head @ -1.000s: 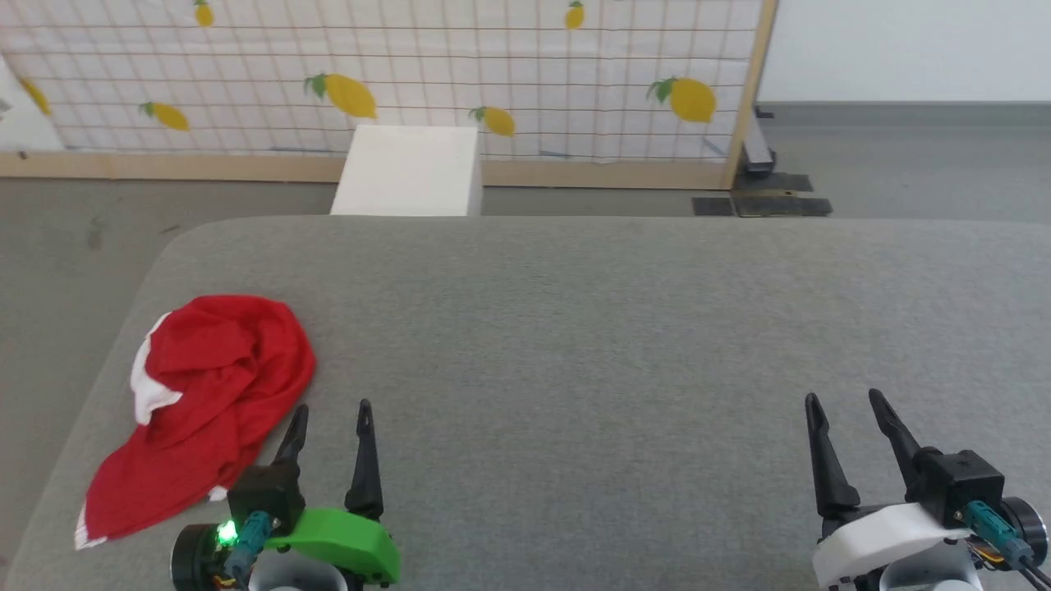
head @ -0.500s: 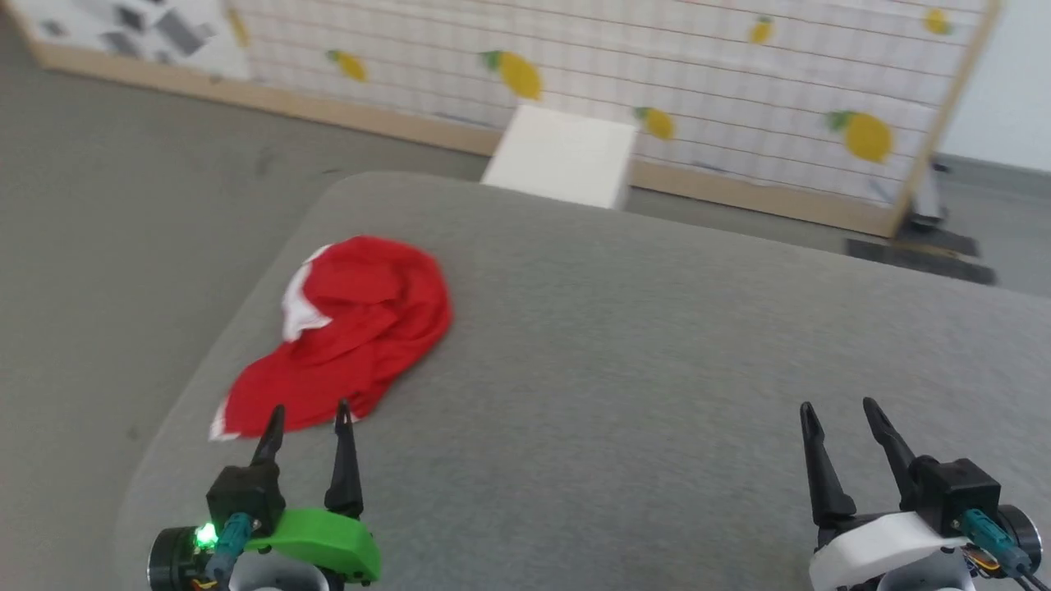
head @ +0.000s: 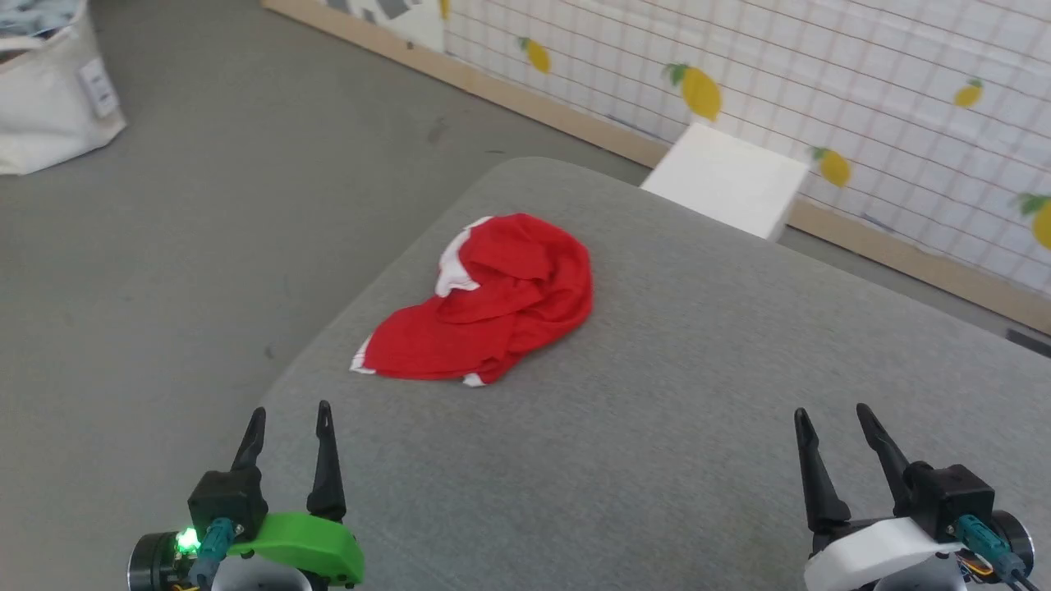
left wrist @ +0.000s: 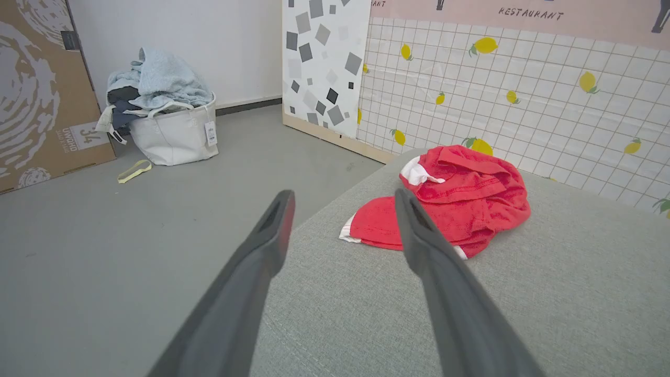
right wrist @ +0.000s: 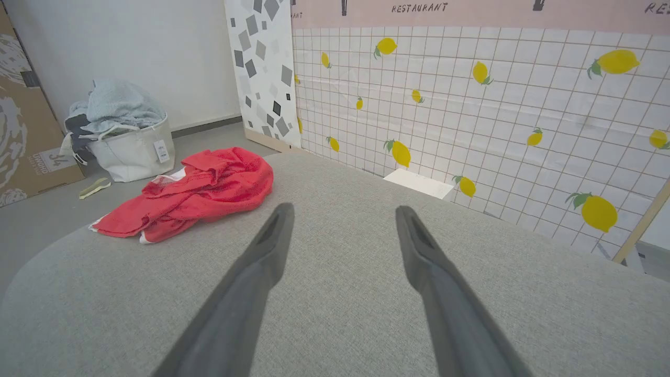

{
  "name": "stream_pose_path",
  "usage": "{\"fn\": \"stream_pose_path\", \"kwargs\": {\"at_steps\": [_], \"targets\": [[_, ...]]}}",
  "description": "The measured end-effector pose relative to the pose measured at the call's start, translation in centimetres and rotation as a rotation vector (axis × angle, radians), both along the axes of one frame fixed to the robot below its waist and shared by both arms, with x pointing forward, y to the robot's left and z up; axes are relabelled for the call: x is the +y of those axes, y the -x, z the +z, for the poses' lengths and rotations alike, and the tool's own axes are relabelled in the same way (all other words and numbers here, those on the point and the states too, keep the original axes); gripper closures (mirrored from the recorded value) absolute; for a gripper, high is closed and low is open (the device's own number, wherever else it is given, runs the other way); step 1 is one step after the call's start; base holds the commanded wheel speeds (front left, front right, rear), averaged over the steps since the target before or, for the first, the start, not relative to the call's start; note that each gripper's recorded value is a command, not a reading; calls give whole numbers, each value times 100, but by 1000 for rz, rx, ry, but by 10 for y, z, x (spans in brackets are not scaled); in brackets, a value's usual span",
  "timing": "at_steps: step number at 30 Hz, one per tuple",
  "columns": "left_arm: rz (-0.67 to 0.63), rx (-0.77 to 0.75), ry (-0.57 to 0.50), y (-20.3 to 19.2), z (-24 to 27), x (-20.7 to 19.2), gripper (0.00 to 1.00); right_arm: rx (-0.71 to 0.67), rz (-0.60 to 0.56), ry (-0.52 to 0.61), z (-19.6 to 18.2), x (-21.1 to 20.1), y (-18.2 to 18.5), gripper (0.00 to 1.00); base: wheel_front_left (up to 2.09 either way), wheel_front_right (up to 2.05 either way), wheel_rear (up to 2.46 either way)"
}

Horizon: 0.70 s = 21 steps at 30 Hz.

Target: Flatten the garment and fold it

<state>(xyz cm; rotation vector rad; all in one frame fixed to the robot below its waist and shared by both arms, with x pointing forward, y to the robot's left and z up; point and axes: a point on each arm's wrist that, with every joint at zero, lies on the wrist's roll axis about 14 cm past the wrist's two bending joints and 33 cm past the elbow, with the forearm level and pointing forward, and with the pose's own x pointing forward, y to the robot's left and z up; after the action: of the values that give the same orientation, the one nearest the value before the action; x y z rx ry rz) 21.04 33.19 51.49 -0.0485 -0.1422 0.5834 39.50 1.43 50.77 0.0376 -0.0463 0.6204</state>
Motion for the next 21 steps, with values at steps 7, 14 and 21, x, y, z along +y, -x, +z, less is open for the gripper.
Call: {"fn": "stream_pose_path", "kwargs": {"at_steps": [7, 14, 21], "targets": [[57, -5, 2, 18, 0, 11, 0, 4, 50, 0, -1, 18, 2, 0, 0, 0, 0], [56, 2, 2, 15, 0, 11, 0, 20, 41, -4, -7, 16, -1, 0, 0, 0, 0], [60, -34, 80, -2, 3, 19, 0, 16, 20, -22, -6, 12, -14, 0, 0, 0, 0]]}}
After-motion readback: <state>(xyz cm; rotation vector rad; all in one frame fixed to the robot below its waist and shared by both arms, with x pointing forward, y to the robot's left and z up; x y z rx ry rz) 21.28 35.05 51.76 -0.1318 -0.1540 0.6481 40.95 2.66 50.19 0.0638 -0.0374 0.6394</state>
